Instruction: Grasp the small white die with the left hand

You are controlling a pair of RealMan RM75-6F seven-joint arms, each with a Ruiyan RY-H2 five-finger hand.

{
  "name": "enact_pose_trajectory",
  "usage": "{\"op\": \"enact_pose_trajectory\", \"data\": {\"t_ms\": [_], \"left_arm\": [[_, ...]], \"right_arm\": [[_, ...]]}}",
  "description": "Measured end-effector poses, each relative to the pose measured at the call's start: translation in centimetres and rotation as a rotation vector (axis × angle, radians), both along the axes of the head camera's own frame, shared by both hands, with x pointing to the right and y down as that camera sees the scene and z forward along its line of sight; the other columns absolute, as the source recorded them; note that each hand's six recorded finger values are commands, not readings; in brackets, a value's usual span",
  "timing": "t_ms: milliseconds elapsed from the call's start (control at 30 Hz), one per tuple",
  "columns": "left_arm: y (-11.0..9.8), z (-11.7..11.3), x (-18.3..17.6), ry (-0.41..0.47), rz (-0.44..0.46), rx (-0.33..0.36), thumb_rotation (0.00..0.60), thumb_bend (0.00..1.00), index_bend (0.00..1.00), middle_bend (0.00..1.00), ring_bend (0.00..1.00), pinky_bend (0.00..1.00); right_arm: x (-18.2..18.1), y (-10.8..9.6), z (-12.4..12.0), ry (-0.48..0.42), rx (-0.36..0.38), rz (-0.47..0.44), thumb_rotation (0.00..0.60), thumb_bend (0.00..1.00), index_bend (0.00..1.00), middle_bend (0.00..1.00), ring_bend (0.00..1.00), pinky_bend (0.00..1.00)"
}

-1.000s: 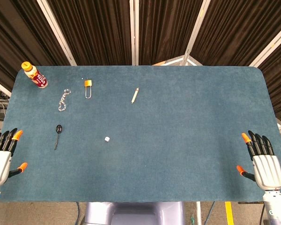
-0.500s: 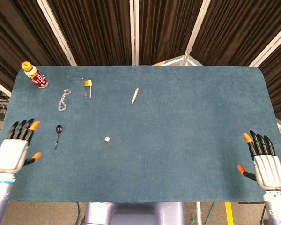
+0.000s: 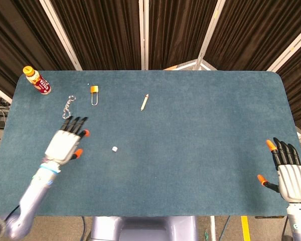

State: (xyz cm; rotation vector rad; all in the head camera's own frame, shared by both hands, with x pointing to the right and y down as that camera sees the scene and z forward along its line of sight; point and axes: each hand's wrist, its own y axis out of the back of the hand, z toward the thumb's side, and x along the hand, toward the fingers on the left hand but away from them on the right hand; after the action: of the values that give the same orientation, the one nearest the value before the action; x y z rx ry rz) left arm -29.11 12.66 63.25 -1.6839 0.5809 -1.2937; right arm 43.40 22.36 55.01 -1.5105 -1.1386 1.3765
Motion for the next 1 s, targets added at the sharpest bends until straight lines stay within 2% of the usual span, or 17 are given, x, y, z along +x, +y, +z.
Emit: {"op": "enact_pose_trajectory", "data": {"t_ms": [167, 333, 500, 600, 700, 867, 1000], "left_arm": [[-0.5, 2.8, 4.4, -0.021, 0.056, -0.073, 0.600, 0.29, 0.43, 0.00, 0.00, 0.00], [-0.6, 4.5, 7.3, -0.029, 0.097, -0.108, 0.600, 0.29, 0.43, 0.00, 0.00, 0.00], [-0.1, 5.7, 8.4, -0.055, 0.117, -0.139, 0.600, 0.29, 0.40, 0.00, 0.00, 0.00], [0.1, 6.3, 8.5, -0.082, 0.128, -0.148, 0.600, 0.29, 0.33, 0.00, 0.00, 0.00], [0.1, 6.8, 8.3, -0.101, 0.123, -0.159, 0.600, 0.29, 0.31, 0.00, 0.00, 0.00], [-0.1, 7.8, 8.8, -0.123, 0.117, -0.172, 0.600, 0.29, 0.33, 0.00, 0.00, 0.00], [-0.2, 8.4, 9.5, -0.127, 0.119, -0.176, 0.600, 0.29, 0.39, 0.00, 0.00, 0.00]], "right_arm": [[0.4, 0.0, -0.1, -0.008, -0.003, 0.013, 0.600, 0.06, 0.00, 0.00, 0.00, 0.00], [0.6, 0.0, -0.3, -0.013, -0.001, 0.017, 0.600, 0.06, 0.00, 0.00, 0.00, 0.00], [0.8, 0.0, -0.3, -0.017, -0.003, 0.022, 0.600, 0.06, 0.00, 0.00, 0.00, 0.00], [0.9, 0.0, -0.4, -0.023, -0.004, 0.026, 0.600, 0.06, 0.00, 0.00, 0.00, 0.00], [0.9, 0.0, -0.5, -0.028, -0.001, 0.026, 0.600, 0.06, 0.00, 0.00, 0.00, 0.00], [0.8, 0.0, -0.5, -0.034, -0.008, 0.024, 0.600, 0.06, 0.00, 0.00, 0.00, 0.00], [0.9, -0.1, -0.3, -0.031, -0.014, 0.023, 0.600, 0.06, 0.00, 0.00, 0.00, 0.00]]}}
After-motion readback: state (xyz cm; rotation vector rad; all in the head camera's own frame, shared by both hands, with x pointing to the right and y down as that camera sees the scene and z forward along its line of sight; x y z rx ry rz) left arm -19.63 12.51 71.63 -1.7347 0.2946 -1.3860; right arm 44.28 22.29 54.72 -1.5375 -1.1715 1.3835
